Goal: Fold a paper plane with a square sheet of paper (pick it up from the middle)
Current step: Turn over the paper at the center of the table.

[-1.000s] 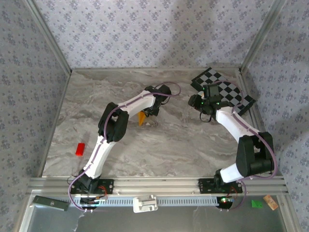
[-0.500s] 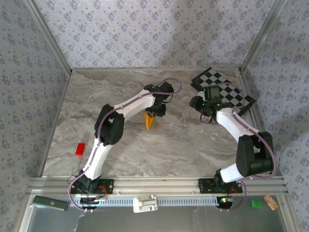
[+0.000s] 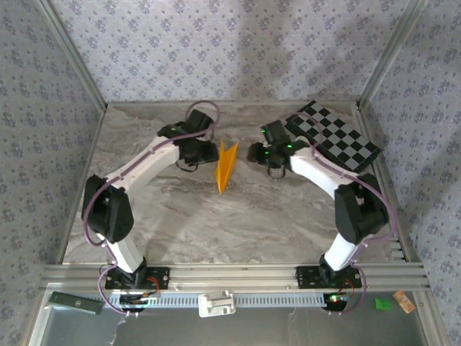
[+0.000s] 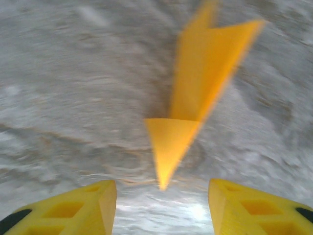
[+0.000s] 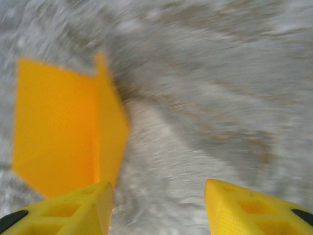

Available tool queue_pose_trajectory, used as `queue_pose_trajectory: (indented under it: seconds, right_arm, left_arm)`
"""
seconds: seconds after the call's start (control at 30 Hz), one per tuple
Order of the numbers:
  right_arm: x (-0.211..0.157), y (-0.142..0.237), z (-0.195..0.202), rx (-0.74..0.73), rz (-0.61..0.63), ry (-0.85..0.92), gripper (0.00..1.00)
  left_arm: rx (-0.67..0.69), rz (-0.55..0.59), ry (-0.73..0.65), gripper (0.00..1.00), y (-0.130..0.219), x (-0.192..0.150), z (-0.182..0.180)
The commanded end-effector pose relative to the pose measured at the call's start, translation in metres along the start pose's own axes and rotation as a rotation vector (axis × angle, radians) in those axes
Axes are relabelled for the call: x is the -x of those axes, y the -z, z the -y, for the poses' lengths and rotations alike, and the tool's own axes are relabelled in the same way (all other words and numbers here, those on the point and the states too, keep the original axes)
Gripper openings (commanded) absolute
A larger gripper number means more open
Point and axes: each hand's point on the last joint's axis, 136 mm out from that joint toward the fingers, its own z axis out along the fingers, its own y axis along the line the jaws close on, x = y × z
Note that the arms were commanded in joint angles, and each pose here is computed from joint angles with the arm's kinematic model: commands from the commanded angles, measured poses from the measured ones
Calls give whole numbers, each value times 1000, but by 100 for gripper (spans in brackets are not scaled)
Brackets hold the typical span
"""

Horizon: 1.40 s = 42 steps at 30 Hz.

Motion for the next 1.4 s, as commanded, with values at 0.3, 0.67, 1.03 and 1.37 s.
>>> queue_pose_trajectory:
  seconds: [0.3, 0.67, 1.03, 1.37]
  right_arm:
    - [-44, -62, -77, -128, -174, 265, 50]
    - [-40, -71, -90, -116, -191, 264, 9]
    - [3, -19, -132, 357, -3, 212, 5]
    - [-21, -52, -96, 417, -91, 47, 5]
  left_arm:
    - [94, 20, 343, 76, -9, -5, -119]
    - [45, 60, 366, 92, -9, -2, -125]
    - [-109, 155, 353, 95, 5, 16, -103]
    - [-304, 126, 255, 89, -7, 3, -50]
